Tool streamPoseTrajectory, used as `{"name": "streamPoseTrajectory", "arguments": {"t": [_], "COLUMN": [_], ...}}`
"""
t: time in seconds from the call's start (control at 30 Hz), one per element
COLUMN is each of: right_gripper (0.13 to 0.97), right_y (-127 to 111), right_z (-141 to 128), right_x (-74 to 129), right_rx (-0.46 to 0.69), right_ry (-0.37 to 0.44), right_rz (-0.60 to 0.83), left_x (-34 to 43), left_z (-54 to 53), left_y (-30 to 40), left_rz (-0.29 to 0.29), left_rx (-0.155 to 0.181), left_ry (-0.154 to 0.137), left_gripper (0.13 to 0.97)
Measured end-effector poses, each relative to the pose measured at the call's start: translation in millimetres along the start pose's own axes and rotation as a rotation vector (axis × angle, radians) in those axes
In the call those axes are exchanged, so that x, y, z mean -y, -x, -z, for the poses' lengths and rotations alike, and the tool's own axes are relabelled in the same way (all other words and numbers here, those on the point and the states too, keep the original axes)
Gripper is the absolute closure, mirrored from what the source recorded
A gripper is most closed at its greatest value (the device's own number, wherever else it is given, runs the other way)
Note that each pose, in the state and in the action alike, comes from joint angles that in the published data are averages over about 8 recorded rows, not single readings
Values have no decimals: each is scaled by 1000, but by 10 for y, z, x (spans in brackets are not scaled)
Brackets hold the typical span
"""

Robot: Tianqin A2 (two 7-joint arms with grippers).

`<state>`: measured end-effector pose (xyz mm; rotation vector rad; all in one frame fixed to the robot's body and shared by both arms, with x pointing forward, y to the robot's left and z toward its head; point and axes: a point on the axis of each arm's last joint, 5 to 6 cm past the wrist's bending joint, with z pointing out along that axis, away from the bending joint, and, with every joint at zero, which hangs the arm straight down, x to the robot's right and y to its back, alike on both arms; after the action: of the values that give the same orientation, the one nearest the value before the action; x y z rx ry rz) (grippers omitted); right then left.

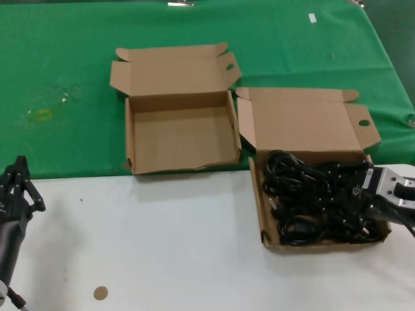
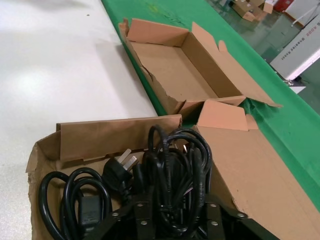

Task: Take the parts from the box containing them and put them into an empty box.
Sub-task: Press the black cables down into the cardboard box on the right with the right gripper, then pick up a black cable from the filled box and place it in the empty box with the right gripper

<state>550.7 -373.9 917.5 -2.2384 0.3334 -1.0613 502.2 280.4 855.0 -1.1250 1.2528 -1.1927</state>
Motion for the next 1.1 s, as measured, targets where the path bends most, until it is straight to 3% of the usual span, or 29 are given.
{"name": "streamPoseTrajectory", "arguments": {"t": [0.4,0.8,1.1], "right_gripper": [866,899,901], "right_y": [-7,-91,-274], "right_z": [2,110,157], "right_x": [16,136,358], "right_rx": [9,3,-37], "right_ry": [1,-14,-46], "right_rz": [25,48,80], "left_x": [0,0,0], "left_z": [0,0,0], "left_y": [0,0,0], "left_rz": [0,0,0], "left_rx": [0,0,0], "left_ry": [0,0,0], "left_gripper": [953,953,953]}}
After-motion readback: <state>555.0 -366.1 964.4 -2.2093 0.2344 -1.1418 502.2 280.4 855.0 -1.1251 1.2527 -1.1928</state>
